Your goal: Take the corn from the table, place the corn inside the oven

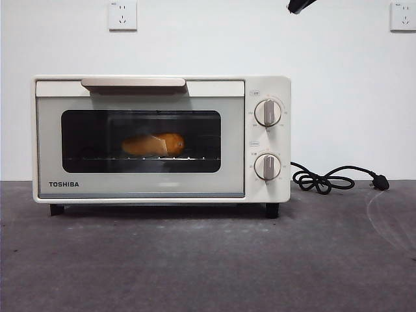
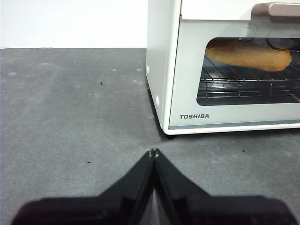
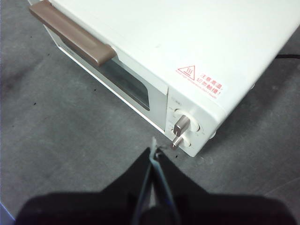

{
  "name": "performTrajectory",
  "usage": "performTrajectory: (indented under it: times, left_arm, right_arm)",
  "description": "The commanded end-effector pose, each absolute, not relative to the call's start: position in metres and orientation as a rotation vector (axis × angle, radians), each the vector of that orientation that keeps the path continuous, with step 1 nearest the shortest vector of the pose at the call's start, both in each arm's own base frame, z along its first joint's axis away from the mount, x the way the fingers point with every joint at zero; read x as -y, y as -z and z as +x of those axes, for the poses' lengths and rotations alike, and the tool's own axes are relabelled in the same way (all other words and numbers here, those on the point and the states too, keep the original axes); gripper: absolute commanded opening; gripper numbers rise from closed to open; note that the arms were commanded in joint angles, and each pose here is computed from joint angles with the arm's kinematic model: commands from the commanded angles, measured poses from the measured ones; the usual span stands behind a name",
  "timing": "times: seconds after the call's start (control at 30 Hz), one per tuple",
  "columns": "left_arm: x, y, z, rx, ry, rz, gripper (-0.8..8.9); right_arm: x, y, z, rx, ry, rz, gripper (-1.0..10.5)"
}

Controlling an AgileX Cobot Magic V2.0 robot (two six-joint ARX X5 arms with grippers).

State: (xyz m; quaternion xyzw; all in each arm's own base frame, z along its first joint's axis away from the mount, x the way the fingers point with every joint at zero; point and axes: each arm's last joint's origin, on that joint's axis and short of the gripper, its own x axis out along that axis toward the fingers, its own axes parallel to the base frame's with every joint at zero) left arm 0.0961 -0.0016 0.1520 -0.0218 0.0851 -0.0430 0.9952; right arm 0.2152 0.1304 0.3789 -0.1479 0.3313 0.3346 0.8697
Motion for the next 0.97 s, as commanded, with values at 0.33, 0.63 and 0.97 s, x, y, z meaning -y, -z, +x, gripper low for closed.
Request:
performTrajectory:
  times: [0.33, 0.63, 0.97]
  left_arm:
    - [0.002, -0.150, 0.097, -0.170, 0.090, -0.031, -0.03]
    - [0.002, -0.150, 0.097, -0.170, 0.090, -0.031, -0.03]
    - [0.002, -0.150, 0.097, -0.170, 0.090, -0.031, -0.03]
  right_arm:
    - [-0.125, -0.373, 0.218, -0.702, -0.631, -0.467, 0.0]
    - [-0.077, -0.341, 0.241, -0.708, -0.426, -0.299, 0.0]
    - [-0.017, -0.285, 0.190, -0.366, -0.282, -0.159, 0.0]
